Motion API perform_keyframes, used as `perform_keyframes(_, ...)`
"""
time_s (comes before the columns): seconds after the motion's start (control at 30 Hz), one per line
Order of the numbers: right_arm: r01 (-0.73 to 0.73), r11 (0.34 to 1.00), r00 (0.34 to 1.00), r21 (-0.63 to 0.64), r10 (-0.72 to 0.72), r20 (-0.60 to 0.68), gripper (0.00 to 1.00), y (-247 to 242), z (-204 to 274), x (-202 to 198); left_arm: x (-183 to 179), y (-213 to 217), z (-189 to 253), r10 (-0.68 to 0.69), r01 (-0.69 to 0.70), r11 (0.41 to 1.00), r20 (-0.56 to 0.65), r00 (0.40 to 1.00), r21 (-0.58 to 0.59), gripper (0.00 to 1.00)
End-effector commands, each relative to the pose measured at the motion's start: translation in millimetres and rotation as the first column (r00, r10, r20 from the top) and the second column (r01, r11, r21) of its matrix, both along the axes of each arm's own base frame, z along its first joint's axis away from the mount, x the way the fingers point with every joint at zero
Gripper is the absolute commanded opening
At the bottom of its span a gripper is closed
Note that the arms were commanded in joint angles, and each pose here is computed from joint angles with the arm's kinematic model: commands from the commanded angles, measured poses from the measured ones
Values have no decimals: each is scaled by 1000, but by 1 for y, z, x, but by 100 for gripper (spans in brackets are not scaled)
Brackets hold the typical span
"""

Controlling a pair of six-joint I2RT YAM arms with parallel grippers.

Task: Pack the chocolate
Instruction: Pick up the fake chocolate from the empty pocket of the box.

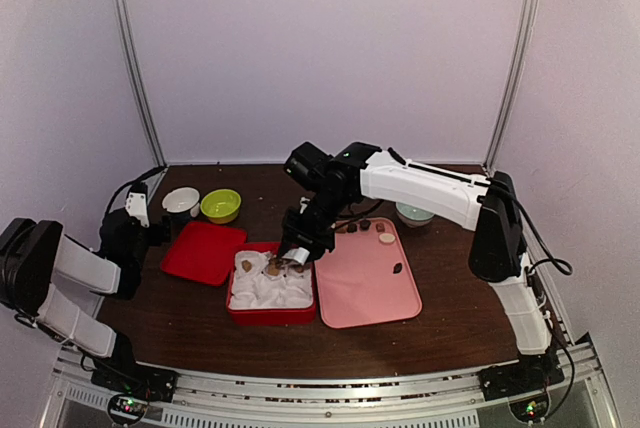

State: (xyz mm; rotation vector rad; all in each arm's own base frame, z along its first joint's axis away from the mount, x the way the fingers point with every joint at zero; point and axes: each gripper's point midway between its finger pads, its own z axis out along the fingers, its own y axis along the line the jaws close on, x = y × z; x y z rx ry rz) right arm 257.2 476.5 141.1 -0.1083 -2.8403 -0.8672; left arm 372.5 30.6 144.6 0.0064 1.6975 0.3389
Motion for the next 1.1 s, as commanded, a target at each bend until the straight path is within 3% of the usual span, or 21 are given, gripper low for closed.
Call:
perform_keyframes(0.0,10,1000,1000,3,-10,7,34,3,3,3,5,3,14,14,-13,1000,49,999,-12,98)
perform_keyframes(0.77,36,999,999,-18,-36,14,35,6,-6,10,4,3,13,13,-12,1000,42,999,-12,98)
perform_keyframes(1.07,59,998,998,-19,-59,24,26,6,-6,15,4,3,13,13,-12,1000,39,999,-12,98)
